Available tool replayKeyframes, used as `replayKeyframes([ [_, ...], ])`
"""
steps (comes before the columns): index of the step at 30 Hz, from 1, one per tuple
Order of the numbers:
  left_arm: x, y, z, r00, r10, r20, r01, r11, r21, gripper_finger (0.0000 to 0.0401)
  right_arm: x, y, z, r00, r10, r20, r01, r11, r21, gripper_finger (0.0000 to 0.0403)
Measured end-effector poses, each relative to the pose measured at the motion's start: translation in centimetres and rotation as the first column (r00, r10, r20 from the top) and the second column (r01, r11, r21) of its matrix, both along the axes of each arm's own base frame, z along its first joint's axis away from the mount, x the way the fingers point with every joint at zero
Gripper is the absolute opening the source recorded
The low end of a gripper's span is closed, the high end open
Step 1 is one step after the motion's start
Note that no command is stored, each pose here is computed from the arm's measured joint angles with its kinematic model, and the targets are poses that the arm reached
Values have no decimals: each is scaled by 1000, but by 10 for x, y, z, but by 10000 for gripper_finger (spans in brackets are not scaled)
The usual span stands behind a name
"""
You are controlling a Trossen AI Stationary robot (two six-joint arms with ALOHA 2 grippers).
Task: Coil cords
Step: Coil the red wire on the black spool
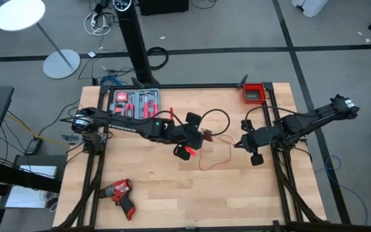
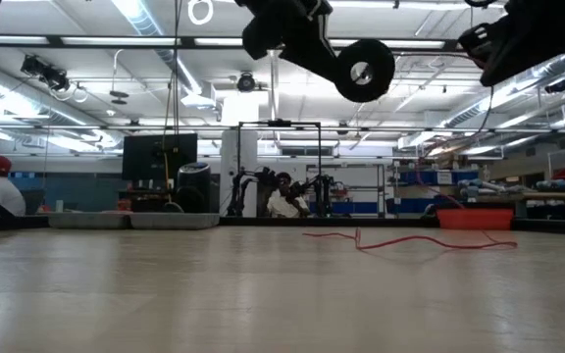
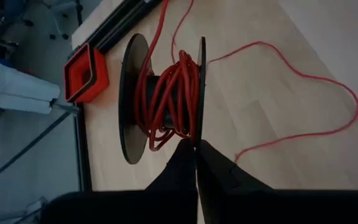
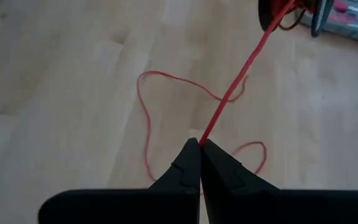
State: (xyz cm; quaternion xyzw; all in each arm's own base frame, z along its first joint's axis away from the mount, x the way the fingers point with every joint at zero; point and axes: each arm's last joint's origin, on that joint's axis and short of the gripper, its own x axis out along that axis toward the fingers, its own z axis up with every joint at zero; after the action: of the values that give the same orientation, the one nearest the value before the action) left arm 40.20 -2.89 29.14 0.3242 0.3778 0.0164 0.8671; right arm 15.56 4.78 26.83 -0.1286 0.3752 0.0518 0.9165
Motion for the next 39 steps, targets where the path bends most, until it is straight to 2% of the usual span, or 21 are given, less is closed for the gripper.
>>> replayKeyframes([
  [5,-7,-6,-1,999,34,-42,-35,999,-8,0,-4,4,-2,999,-33,-36,35,998,50,0],
  [12,-13,-11,-1,996,59,-74,-56,998,40,0,-8,8,-5,996,-43,-77,50,994,93,0],
  [24,-13,-26,27,991,42,128,-46,998,33,0,-14,11,-8,980,-134,-148,161,970,185,0],
  [28,-8,-41,32,976,5,217,-21,997,69,0,-11,10,-7,980,-164,-115,183,967,175,0],
  [32,-1,-56,35,954,-58,295,20,992,128,0,-1,9,-4,988,-148,-38,152,976,155,0],
  [39,12,-78,32,902,-192,387,129,975,182,0,18,13,1,992,13,123,-14,1000,5,1],
])
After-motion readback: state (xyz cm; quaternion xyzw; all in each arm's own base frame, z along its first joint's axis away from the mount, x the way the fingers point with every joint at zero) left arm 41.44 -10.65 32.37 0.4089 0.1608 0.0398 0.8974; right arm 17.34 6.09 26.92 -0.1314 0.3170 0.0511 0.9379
